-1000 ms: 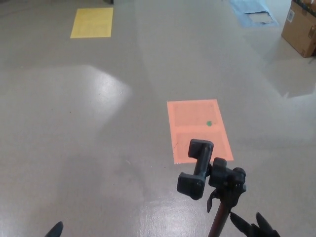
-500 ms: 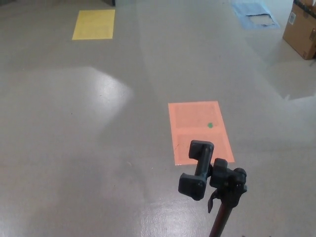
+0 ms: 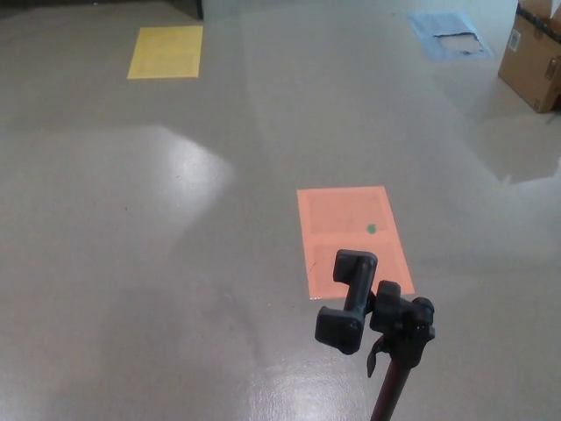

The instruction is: A phone stand is kept on the floor and the robot uses both its hands to grab it and uses its left hand to extend the phone stand by pulling it upwards

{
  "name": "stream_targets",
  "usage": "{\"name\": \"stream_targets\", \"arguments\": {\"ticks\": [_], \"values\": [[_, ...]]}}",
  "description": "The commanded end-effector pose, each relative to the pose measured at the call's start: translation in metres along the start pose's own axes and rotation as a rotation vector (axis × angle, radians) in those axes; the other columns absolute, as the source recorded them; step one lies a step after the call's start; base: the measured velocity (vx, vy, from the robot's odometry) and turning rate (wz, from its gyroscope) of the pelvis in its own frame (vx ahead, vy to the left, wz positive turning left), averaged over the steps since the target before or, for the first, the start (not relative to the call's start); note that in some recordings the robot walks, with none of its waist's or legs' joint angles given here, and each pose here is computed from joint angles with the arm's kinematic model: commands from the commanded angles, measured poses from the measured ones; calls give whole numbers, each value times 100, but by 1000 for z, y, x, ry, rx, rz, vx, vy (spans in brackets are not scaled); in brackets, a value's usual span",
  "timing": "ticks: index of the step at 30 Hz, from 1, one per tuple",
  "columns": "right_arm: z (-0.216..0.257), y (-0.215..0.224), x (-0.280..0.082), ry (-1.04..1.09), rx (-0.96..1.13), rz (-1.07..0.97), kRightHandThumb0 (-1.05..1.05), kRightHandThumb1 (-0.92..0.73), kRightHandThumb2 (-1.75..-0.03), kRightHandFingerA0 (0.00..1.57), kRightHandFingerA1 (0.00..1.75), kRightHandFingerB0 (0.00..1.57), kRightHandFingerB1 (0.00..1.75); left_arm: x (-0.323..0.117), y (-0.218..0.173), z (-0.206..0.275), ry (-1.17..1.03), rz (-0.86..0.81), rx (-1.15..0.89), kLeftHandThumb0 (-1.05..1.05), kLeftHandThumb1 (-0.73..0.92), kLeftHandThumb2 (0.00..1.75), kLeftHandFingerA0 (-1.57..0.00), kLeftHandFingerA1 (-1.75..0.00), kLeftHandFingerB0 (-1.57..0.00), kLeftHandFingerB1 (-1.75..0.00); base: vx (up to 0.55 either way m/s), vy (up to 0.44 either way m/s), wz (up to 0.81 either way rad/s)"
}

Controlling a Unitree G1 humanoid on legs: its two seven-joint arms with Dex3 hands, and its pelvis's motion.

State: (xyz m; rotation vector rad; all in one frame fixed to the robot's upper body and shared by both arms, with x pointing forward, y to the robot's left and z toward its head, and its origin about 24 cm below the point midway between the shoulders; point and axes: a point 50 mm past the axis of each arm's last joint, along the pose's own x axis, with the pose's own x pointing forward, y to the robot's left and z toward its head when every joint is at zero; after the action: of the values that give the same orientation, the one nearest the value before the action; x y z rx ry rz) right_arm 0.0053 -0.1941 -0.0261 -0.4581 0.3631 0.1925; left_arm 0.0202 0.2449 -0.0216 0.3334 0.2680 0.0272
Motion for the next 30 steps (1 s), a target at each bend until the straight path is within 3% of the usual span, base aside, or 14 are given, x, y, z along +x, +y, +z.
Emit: {"name": "stream_targets", "arguments": {"ticks": [1,4,5,6,7,13,14,16,17,21,22,26,27,30], "values": [[-18,0,-30,-38,75,-40,-72,-81,-99,0,10,0,0,-19,13,5,-151,55,-57,-80,67,106,-4,-42,-3,-39,0,0,0],[-27,1,-37,10,52,-45,-82,-89,-113,0,19,0,8,-21,15,-3,-101,-32,-23,-86,88,67,-15,-30,-12,-29,0,0,0],[-29,0,-36,10,19,-49,-80,-87,-112,0,23,0,9,-20,15,-3,-94,-51,-12,-39,41,104,0,-49,0,-49,0,0,0],[-30,0,-35,3,-3,-51,-80,-87,-112,0,23,0,9,-20,16,-3,-94,-56,-10,-39,41,104,0,-49,0,-49,0,0,0],[-31,-2,-32,-21,-35,-62,-76,-82,-108,5,43,0,12,-19,16,-2,-99,-69,5,-89,88,67,-18,-33,-16,-32,0,0,0],[-29,-6,-25,-21,-79,-54,-84,-90,-116,0,21,0,8,-12,14,-3,-118,-89,0,-90,87,67,-22,-32,-16,-31,0,0,0],[-28,-6,-23,-28,-65,-55,-83,-88,-113,1,25,0,8,-9,15,-3,-124,-80,-11,-87,68,107,-14,-45,-3,-40,0,0,0],[-28,-6,-21,-40,-64,-57,-81,-87,-112,1,27,0,8,-3,16,-1,-143,-76,-23,-93,80,70,-18,-33,-14,-31,0,0,0],[-27,-6,-21,-36,-78,-64,-82,-89,-114,0,24,0,8,-2,16,0,-151,-77,-24,-39,38,103,0,-49,0,-48,0,0,0],[-27,-5,-20,-53,-88,-73,-81,-89,-114,1,29,0,8,2,18,1,-166,-81,-22,-39,39,103,0,-50,0,-49,0,0,0],[-26,-7,-19,-51,-101,-71,-83,-90,-116,2,44,0,8,6,17,1,-177,-83,-28,-89,87,67,-17,-32,-16,-29,0,0,0],[-26,-8,-13,-76,-102,-83,-70,-83,-95,5,56,0,0,12,17,4,-196,-79,-31,-90,87,67,-18,-32,-16,-29,0,0,0],[-24,-9,-11,-78,-107,-83,-81,-88,-114,1,42,0,9,12,17,5,-205,-78,-39,-39,41,104,0,-50,0,-48,0,0,0],[-22,-10,-7,-76,-120,-77,-80,-89,-117,0,26,0,11,13,17,7,-223,-70,-66,-39,41,104,0,-50,0,-48,0,0,0]]}}
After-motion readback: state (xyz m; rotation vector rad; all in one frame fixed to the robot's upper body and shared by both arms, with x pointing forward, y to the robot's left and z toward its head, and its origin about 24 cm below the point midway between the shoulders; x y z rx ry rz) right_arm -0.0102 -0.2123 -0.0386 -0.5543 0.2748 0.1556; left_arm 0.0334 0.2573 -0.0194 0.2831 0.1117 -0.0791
